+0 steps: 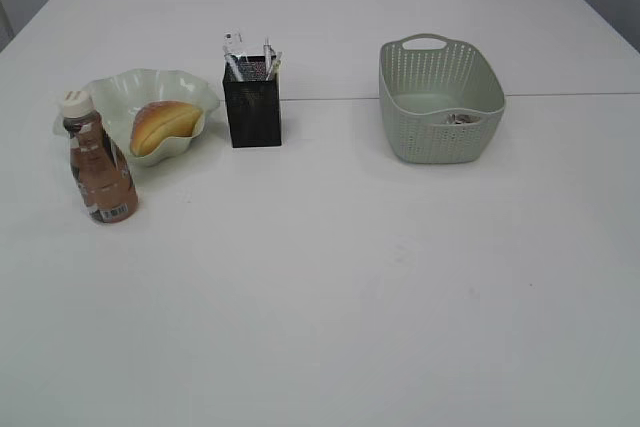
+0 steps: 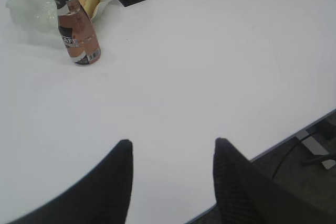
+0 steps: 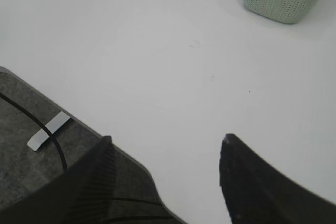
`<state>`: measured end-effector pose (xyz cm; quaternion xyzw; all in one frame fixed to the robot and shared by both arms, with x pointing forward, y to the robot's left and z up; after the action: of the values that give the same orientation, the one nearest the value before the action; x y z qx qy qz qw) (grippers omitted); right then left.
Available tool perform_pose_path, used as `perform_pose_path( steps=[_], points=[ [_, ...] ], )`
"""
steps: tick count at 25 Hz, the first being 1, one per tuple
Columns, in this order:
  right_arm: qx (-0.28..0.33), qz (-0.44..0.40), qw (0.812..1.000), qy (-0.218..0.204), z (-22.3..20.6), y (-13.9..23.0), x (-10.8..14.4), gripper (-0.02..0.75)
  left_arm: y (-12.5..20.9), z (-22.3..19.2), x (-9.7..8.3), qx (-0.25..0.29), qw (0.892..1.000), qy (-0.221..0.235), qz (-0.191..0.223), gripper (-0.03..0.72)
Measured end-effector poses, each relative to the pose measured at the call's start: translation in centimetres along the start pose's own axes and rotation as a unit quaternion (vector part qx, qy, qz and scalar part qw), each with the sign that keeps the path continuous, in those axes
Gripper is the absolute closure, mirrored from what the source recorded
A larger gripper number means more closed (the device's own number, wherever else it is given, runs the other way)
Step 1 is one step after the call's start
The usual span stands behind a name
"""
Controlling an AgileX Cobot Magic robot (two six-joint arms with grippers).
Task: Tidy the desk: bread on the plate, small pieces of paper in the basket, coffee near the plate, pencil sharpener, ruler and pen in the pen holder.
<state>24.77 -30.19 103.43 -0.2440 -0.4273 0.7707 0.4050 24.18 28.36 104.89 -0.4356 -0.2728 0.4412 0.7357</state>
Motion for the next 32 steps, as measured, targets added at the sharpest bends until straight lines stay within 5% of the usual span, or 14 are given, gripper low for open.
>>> perform_pose_path(
  steps=[5,17,32],
  points=[
    [0.001,-0.011,1.0,0.018,0.02,0.01,-0.03,0.279,0.0,0.0,-0.02,0.0,1.0,0.001,0.0,0.32],
    [0.006,-0.101,0.981,0.168,0.25,0.16,-0.19,0.279,-0.11,-0.19,0.11,0.001,0.997,-0.069,0.04,0.32],
    [0.006,-0.104,0.979,0.173,0.26,0.16,-0.2,0.279,-0.09,-0.18,0.21,0.002,0.996,-0.075,0.039,0.32]
  ],
)
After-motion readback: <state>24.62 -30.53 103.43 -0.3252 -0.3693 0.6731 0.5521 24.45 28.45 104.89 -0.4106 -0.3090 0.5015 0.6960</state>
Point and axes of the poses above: a point on each arm's last joint axis where the gripper is mounted, z pointing back along that axis away from the gripper, x along the wrist's bending axis when the last joint is at zero, y = z × x, the point moved 2 cm from there along -z, pointing out along that axis toward the gripper, and after that the axes turned 2 degrees about -z, right-handed, at the moved point
